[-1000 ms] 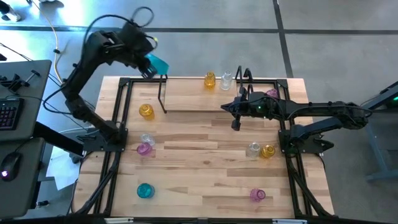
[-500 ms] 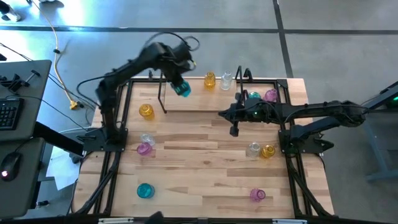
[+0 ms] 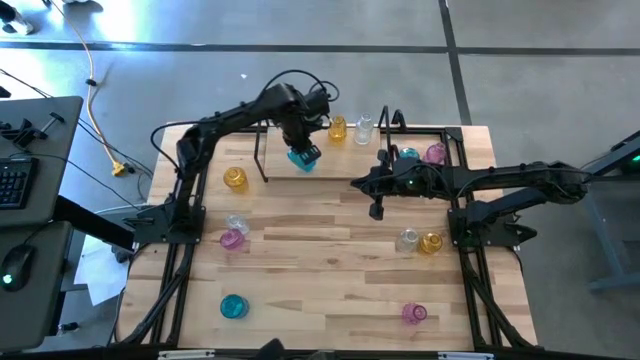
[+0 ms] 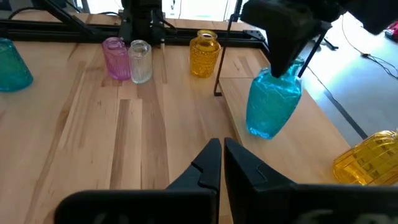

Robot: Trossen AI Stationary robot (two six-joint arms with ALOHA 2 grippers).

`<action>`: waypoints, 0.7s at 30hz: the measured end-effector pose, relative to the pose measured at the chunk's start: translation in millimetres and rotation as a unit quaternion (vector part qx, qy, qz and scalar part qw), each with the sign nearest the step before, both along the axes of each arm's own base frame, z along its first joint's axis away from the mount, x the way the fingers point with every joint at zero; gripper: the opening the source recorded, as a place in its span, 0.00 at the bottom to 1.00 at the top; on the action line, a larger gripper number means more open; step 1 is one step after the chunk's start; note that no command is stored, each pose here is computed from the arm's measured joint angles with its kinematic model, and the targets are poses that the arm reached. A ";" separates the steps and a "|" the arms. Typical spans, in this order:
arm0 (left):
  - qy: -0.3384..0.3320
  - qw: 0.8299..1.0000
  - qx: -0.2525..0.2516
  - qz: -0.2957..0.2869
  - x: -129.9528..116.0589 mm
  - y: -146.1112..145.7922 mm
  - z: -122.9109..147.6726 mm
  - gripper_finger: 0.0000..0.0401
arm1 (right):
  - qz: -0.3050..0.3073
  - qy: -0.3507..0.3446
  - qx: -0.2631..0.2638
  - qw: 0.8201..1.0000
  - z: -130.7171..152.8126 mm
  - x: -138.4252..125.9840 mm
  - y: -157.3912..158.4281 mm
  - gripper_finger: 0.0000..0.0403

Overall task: Sort vases onto shelf
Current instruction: Put the top left blue vase on the shelf

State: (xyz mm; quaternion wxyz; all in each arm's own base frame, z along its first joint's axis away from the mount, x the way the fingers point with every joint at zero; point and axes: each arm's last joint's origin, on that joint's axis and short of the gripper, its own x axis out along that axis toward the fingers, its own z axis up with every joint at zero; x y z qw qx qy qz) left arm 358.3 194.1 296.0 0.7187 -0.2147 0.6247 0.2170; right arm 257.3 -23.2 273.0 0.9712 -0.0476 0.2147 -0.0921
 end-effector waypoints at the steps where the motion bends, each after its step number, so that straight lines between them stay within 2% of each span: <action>1: -0.002 1.000 0.001 0.002 0.9 0.7 -0.9 0.08 | 0.000 0.000 0.000 1.000 0.0 0.0 0.0 0.00; 7: -0.024 1.000 0.012 0.013 4.9 3.5 0.0 0.09 | 0.000 0.000 0.000 1.000 0.0 0.0 -0.1 0.00; 21: -0.024 0.999 0.012 0.022 3.5 5.1 0.6 0.25 | 0.000 0.003 0.000 1.000 -0.5 -0.2 0.0 0.00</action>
